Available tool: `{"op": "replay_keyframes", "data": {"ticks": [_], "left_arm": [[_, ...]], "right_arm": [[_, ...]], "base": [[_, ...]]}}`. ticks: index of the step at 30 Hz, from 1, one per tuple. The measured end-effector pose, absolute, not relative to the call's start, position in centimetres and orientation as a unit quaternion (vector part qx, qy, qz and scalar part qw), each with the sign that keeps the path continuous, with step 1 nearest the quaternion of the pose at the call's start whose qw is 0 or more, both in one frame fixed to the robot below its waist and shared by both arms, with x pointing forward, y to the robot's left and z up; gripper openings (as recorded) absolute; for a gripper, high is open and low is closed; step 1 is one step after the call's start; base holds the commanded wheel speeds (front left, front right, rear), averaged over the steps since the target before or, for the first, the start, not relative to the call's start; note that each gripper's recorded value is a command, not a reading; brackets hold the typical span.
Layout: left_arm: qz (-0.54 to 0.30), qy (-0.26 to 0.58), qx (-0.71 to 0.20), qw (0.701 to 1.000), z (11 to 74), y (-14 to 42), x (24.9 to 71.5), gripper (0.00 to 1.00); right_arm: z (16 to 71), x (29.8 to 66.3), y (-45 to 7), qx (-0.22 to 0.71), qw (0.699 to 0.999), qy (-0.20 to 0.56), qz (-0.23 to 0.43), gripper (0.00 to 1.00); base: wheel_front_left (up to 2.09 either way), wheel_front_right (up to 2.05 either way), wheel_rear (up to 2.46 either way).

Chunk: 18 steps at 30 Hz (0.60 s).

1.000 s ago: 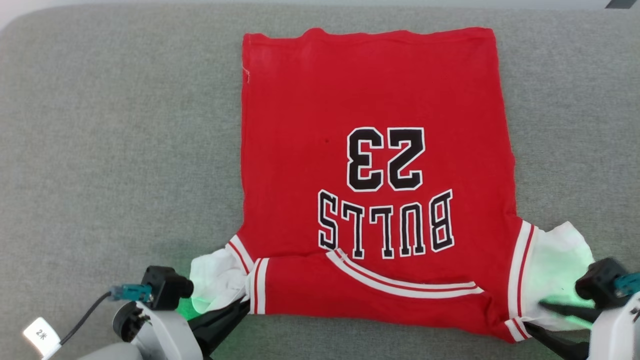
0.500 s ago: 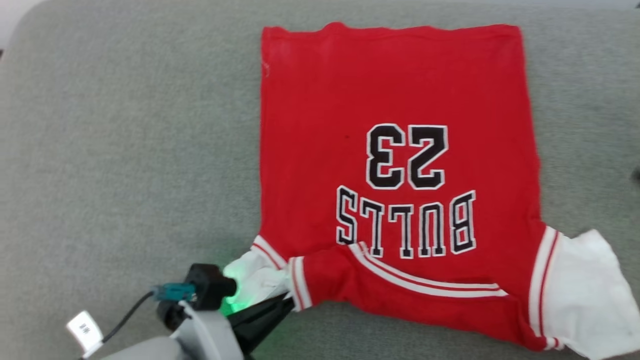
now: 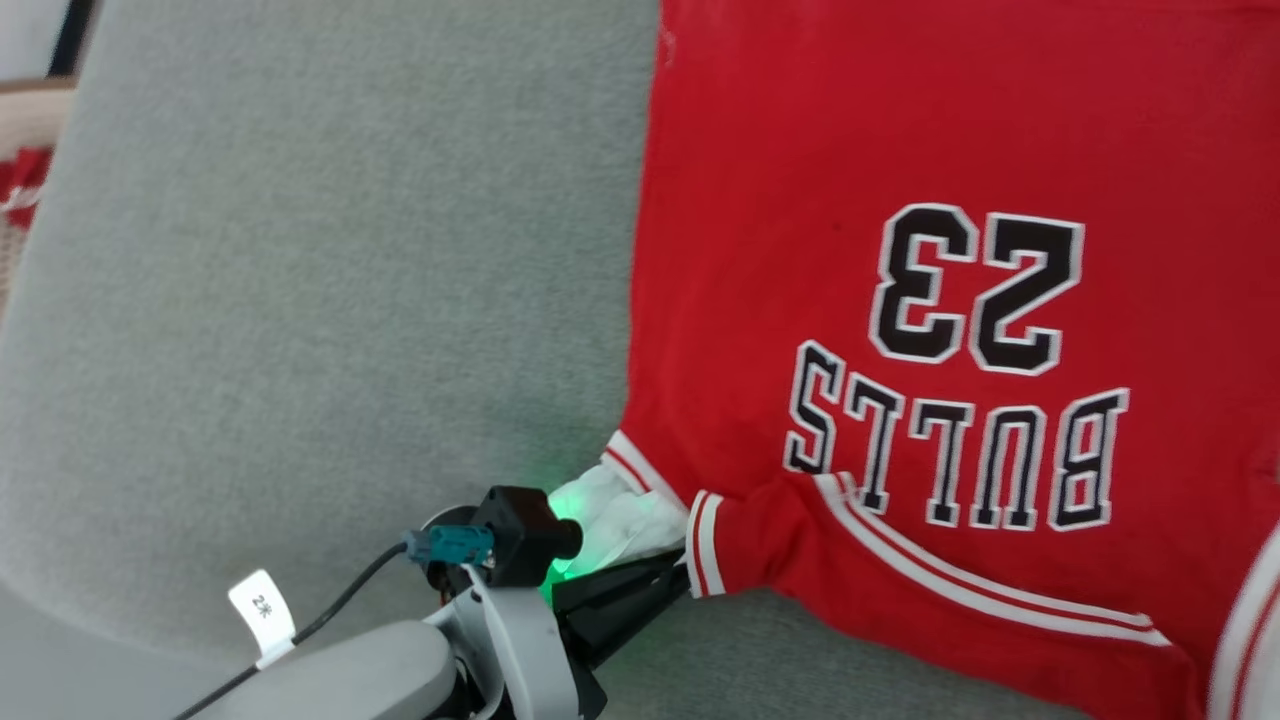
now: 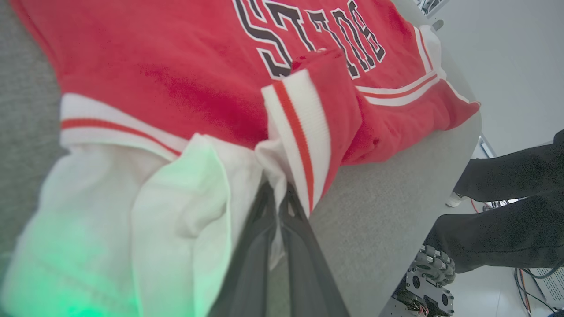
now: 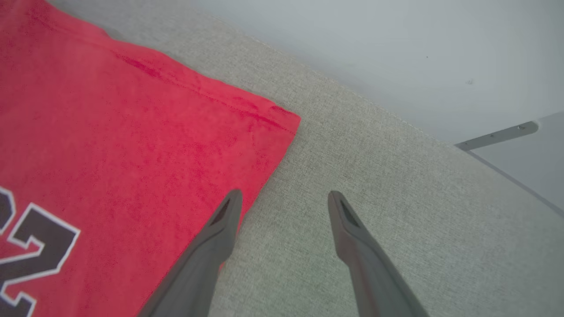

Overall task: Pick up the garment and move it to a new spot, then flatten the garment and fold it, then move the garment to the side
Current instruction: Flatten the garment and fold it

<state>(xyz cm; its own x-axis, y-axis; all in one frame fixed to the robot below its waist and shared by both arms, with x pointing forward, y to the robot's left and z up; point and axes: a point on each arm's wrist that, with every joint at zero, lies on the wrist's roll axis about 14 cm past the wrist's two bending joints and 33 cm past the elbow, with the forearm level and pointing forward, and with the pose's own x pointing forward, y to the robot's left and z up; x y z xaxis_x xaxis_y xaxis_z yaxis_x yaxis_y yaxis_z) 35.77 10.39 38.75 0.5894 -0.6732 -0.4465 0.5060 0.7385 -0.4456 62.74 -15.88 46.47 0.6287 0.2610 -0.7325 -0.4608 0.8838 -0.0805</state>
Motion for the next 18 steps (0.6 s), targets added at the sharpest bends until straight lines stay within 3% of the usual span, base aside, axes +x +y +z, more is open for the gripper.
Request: {"op": "replay_keyframes", "data": {"ticks": [9,18], "left_arm": [[-0.305,0.309,-0.127,0.892,38.5,12.6,35.9,0.00],[-0.300,0.311,-0.126,0.893,38.4,13.0,35.8,0.00]], "right_arm": [[41.1,65.9,-13.8,-0.118,0.869,0.444,0.183,1.00],[38.9,67.5,-13.0,-0.106,0.865,0.459,0.172,1.00]], "base": [[0.00,0.00,0.00],[0.00,0.00,0.00]]}}
